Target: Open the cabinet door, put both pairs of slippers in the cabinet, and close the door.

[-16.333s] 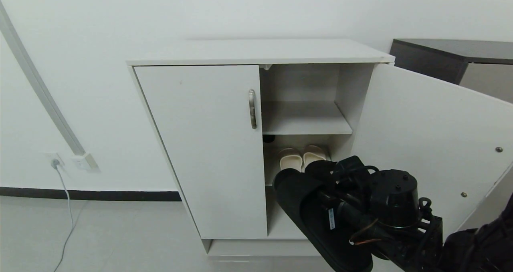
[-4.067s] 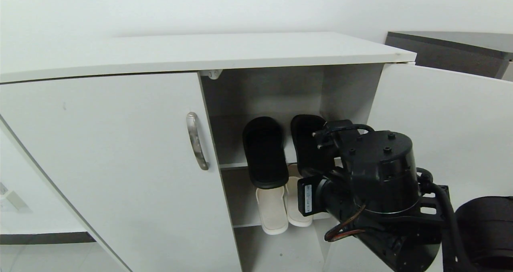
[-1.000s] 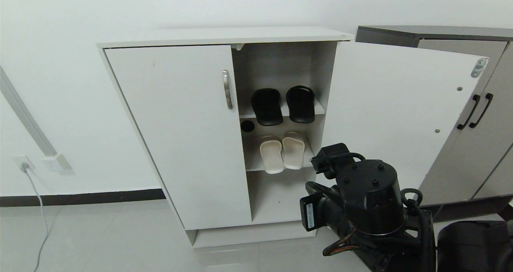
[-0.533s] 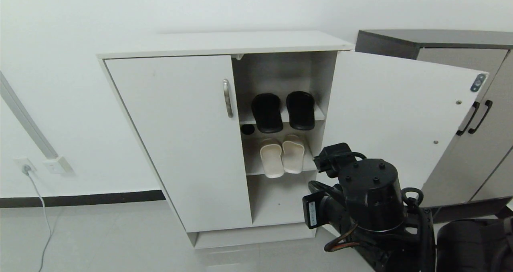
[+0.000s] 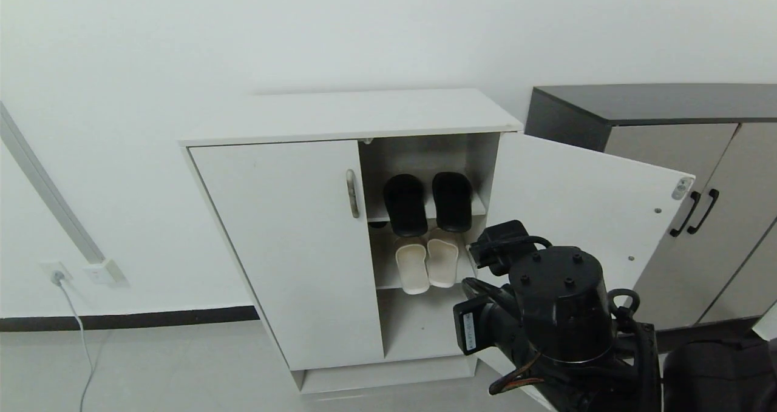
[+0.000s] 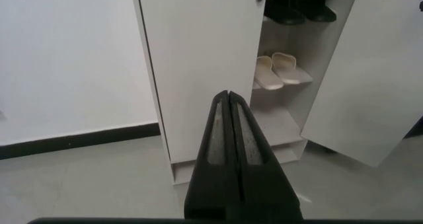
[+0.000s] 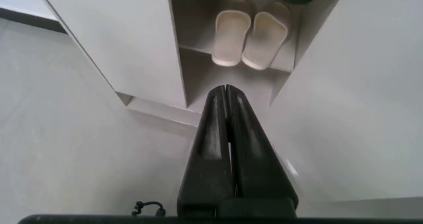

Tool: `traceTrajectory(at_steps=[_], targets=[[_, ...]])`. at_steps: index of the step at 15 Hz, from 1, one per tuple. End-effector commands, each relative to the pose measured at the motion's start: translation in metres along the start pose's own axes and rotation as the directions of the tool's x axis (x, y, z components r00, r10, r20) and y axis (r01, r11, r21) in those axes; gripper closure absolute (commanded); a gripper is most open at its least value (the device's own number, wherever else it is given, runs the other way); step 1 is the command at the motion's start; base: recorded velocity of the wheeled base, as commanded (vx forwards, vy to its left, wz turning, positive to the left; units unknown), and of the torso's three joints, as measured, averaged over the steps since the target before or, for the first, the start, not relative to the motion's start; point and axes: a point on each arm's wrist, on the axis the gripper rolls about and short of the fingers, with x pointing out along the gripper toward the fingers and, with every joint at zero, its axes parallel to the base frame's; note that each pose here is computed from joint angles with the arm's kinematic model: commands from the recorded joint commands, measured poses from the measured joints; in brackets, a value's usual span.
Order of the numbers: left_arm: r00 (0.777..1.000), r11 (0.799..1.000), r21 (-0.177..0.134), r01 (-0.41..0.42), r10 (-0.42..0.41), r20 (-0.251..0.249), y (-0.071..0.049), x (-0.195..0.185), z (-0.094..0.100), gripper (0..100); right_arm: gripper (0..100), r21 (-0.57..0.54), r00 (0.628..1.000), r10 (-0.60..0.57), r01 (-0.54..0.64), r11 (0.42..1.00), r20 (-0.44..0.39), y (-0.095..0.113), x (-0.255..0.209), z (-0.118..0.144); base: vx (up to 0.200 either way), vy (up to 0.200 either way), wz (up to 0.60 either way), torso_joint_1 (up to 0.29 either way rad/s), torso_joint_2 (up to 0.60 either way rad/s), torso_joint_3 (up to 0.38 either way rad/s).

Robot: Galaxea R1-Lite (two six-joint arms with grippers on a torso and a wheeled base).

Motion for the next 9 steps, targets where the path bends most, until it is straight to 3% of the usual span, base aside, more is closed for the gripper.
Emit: traceTrajectory(at_steps=[1, 9], targets=[[1.0, 1.0, 0.0, -0.001, 0.001, -0.001, 0.0, 0.0001, 0.0001, 100, 100, -0.003, 1.0, -0.001, 0.001, 1.0, -0.004, -0.0003, -0.0002, -0.0012, 0.0, 0.0, 0.0, 0.139, -0.47, -0.32], [1.0, 1.0, 0.0, -0.001, 0.001, -0.001, 0.0, 0.0001, 0.0001, 100, 100, -0.004, 1.0, -0.005, 0.005, 1.0, -0.002, -0.0001, -0.0005, -0.0012, 0.0, 0.0, 0.0, 0.174, -0.49, -0.319]])
